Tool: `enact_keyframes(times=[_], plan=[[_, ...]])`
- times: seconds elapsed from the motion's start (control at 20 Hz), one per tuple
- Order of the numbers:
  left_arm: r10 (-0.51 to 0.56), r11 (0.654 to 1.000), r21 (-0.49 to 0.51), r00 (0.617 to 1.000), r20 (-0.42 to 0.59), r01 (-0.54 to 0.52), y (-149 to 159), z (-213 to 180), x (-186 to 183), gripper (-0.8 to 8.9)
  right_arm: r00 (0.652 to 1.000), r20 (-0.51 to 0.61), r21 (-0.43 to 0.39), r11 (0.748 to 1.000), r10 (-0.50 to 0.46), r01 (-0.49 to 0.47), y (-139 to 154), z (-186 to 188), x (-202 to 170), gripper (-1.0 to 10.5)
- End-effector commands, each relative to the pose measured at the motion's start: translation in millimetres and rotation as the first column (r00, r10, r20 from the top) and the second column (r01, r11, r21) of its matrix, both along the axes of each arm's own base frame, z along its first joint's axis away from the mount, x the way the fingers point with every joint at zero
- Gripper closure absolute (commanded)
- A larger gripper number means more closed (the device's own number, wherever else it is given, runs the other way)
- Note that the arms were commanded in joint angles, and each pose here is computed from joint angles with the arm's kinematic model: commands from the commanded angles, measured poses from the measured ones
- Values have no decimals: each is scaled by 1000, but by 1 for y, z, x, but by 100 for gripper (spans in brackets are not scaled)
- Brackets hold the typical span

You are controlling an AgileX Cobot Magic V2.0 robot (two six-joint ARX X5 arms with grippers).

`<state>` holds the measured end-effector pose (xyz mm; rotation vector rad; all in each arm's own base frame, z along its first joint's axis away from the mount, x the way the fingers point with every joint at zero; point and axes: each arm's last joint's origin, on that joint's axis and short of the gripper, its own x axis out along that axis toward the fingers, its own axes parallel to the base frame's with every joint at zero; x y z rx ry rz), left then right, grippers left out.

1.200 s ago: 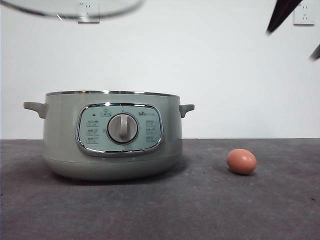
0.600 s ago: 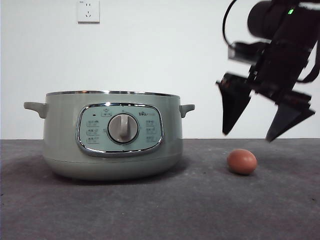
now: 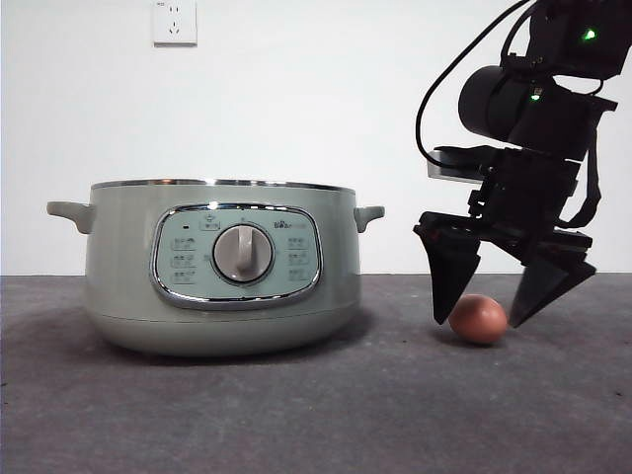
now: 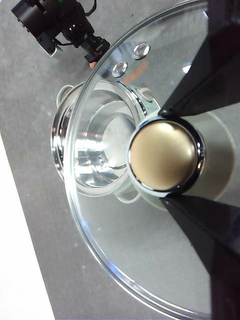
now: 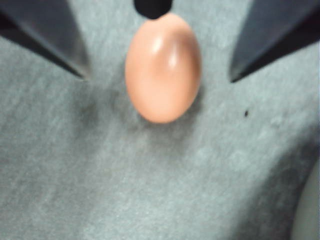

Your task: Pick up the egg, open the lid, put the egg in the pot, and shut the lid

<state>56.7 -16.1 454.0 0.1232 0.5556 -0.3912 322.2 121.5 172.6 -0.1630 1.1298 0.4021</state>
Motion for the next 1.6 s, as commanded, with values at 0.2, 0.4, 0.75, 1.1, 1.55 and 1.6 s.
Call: enact_keyframes(times=[0.2,0.4,0.75,1.1,1.55,1.6], plan=[[-2,1000,-14,999,51,3,1,5,-3,822,1000,8,10,1000,-13,13,2,-3,3,899],[-2,1000,-13,999,49,3,1,5,-3,822,1000,8,17,999,-27,27,1,0,2,959],[-3,1000,-11,999,41,4,0,4,-2,822,970,242,118,993,-36,7,0,85,-13,959],[-12,1000,-14,999,34,13,0,4,-1,822,880,461,197,953,117,-230,77,169,-8,959],[-12,1000,-13,1000,28,13,0,3,-1,822,875,376,128,918,306,-376,176,123,31,959],[-12,1000,-13,1000,28,13,0,3,-1,822,879,349,110,917,325,-383,181,112,34,959]])
